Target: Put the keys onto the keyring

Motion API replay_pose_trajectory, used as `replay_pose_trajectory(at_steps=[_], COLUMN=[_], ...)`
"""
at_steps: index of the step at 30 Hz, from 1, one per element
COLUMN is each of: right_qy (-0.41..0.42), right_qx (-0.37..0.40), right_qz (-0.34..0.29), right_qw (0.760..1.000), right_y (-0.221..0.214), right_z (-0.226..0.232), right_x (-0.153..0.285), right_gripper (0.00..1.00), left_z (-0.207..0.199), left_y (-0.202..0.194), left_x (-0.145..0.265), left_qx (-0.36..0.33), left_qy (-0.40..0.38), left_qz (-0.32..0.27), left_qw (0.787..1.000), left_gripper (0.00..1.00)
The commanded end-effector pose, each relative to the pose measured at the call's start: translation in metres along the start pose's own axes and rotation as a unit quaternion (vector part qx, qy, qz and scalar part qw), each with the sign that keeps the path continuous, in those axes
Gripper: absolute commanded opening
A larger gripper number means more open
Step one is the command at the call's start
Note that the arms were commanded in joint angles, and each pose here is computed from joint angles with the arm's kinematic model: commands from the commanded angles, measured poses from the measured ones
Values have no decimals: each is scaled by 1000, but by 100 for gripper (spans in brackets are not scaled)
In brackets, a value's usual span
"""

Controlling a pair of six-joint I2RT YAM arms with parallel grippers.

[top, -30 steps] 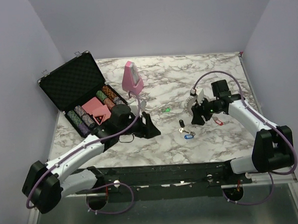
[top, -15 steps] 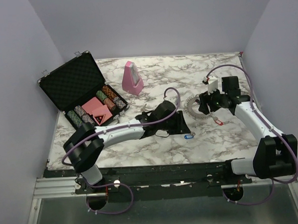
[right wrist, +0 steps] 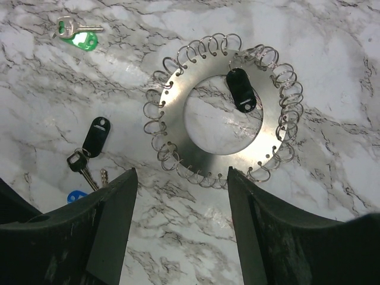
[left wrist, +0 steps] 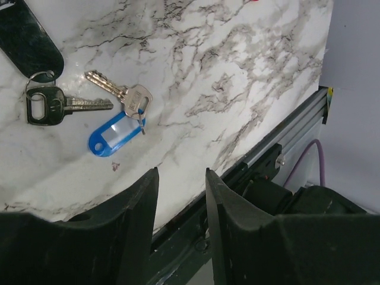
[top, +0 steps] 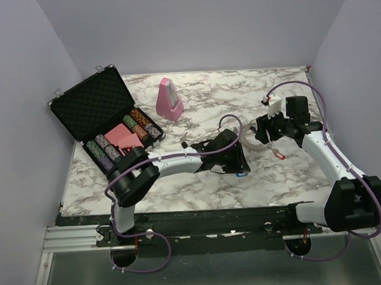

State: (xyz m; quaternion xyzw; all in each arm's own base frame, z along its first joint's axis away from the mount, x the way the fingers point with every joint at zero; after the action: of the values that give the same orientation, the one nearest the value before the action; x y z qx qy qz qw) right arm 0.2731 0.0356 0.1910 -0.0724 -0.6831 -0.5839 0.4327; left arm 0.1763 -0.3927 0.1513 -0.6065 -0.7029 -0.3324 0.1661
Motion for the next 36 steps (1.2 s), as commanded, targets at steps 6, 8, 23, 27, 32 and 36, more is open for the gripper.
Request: replay_pose_trajectory(at_steps=[6,8,23,27,32,36], right_qy=[-16,-15,-12,-12,-11,-13], right_qx=[1,0,2,2,2,2], right_qz=[-12,-12,-13,-12,-12,-13], right_qw=[1000,1000,1000,1000,1000,1000], right_y=[3,3,3,3,2,2], right_z=[-2,-2,-2,-2,-2,-3], right_x=[5,5,5,5,5,6], right_gripper=[71,71,71,71,71,71], left_z=[9,10,17,16,19,18], left_y=[1,2,4,5,4,4], left_x=[-31,-35,-50,-52,-56,-56], left_qx=[6,6,1,0,1,1], left_qy=[46,52,77,77,79,78], left_qz=[12,11,18,18,25,24], left_qw=[999,999,997,997,997,997], left_gripper=[44,44,35,34,34,29])
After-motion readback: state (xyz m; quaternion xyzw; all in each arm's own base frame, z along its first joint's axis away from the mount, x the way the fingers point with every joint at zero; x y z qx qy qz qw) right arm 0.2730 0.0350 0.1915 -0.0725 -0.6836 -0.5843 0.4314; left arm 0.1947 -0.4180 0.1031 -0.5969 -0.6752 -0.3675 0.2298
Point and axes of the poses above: each gripper's point midway between its finger pads, its own x axis back along the fingers, its own z axis along the line the jaws close on, y = z × x, the point moved 9 cm from there along x, back along the fingers, and after that the axes turned 1 degree about -x, right-handed, at the moved point
